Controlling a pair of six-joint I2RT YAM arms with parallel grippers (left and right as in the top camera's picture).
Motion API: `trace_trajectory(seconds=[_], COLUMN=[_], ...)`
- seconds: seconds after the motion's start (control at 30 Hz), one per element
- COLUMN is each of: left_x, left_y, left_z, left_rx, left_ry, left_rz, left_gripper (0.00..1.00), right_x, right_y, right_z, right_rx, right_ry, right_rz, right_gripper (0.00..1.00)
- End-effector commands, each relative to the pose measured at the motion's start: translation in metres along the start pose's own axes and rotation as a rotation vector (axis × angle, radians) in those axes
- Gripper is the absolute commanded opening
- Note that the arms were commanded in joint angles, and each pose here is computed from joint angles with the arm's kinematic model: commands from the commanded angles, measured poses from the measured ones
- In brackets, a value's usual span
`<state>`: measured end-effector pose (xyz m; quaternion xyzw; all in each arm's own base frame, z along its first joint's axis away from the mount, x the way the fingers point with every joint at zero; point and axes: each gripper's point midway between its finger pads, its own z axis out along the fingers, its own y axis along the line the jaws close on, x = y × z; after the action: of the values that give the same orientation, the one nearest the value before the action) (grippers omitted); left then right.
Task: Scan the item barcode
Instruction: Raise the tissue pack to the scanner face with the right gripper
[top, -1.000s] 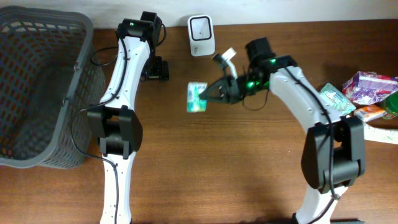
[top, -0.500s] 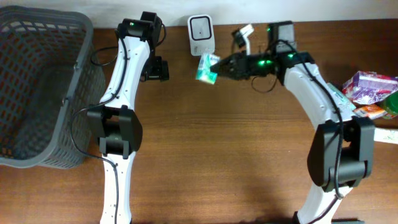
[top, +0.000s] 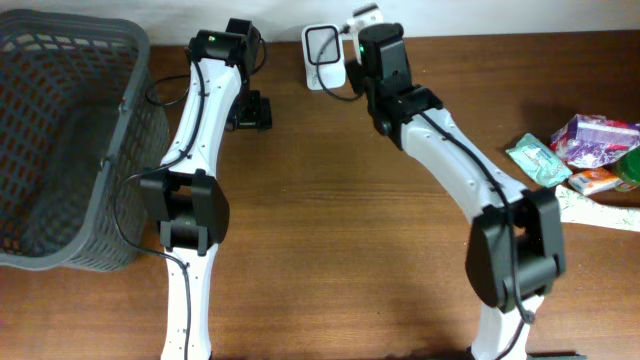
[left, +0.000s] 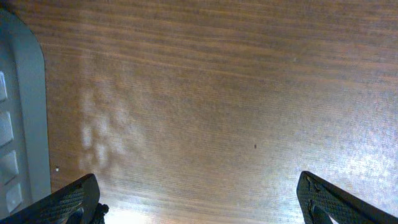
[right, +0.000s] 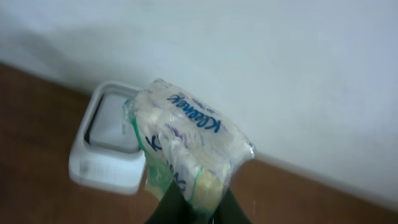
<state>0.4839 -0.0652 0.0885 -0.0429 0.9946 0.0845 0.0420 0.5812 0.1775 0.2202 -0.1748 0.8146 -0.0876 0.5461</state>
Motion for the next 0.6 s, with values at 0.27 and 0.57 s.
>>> trace_trajectory(seconds=[0.27,0.57], left_x=[-0.001,-0.001], left_y=[0.005,0.005], left_z=[-0.005,-0.005], left_rx=[-0.004,-0.004], left_ry=[-0.011,-0.011], left_rz=[-0.017,-0.017], left_gripper=[0.99,0.99], right_x=[0.020,0.052], right_y=[0.070,0.088], right_z=[0.075,0.084], right_rx=[-0.019,-0.122], right_ry=[-0.287,-0.239], right_rz=[-0.648,-0.777], right_gripper=[0.04,0.04])
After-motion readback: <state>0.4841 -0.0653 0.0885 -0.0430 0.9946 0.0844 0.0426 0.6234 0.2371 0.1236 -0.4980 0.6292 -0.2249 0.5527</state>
